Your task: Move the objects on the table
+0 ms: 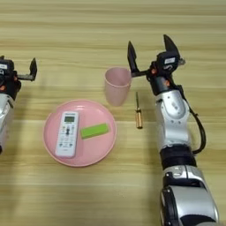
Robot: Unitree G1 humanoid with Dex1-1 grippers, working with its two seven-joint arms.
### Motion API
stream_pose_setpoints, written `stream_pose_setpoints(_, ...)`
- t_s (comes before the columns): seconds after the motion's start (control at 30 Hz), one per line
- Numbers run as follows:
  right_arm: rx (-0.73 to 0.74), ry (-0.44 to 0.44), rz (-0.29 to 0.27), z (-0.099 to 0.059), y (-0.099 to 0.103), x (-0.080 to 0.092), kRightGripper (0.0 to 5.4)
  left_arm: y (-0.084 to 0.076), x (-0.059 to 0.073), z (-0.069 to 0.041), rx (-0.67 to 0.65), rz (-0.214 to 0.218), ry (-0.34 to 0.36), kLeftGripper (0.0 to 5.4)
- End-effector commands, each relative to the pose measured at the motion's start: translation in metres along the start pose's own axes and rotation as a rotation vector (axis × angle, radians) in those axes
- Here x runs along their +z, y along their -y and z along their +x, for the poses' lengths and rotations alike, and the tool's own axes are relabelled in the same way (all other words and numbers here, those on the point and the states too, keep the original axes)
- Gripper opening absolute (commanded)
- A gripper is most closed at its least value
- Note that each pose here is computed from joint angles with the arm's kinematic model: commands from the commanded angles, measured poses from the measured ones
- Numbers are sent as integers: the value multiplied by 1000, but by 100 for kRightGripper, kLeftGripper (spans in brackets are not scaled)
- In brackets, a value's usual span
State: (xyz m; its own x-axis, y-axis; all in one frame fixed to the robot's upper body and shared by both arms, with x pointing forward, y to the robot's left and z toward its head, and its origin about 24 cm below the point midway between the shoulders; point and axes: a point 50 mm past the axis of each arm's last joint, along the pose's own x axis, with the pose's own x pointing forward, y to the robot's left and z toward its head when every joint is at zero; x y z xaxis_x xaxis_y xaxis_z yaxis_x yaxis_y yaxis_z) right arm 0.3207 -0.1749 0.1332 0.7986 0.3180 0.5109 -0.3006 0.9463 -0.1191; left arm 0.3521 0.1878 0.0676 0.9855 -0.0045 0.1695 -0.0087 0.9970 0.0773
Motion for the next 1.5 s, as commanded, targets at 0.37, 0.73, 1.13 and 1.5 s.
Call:
stream_pose_setpoints(0.37, 138, -304, 104, -25, 19, 2, 540, 1, 2, 4, -2, -2, -2, 538)
stream_pose_setpoints(0.73, 237, -471, 113, -55, 0, 6, 540, 1, 2, 4, -3, 1, -2, 538)
stream_pose_setpoints(1.13, 228, -608, 82, -70, -4, -15, 540, -1, 3, 4, -2, 2, 0, 538)
stream_pose_setpoints(1.5, 229, -630, 84, -67, -16, -34, 540, 0, 3, 3, -3, 2, 3, 538)
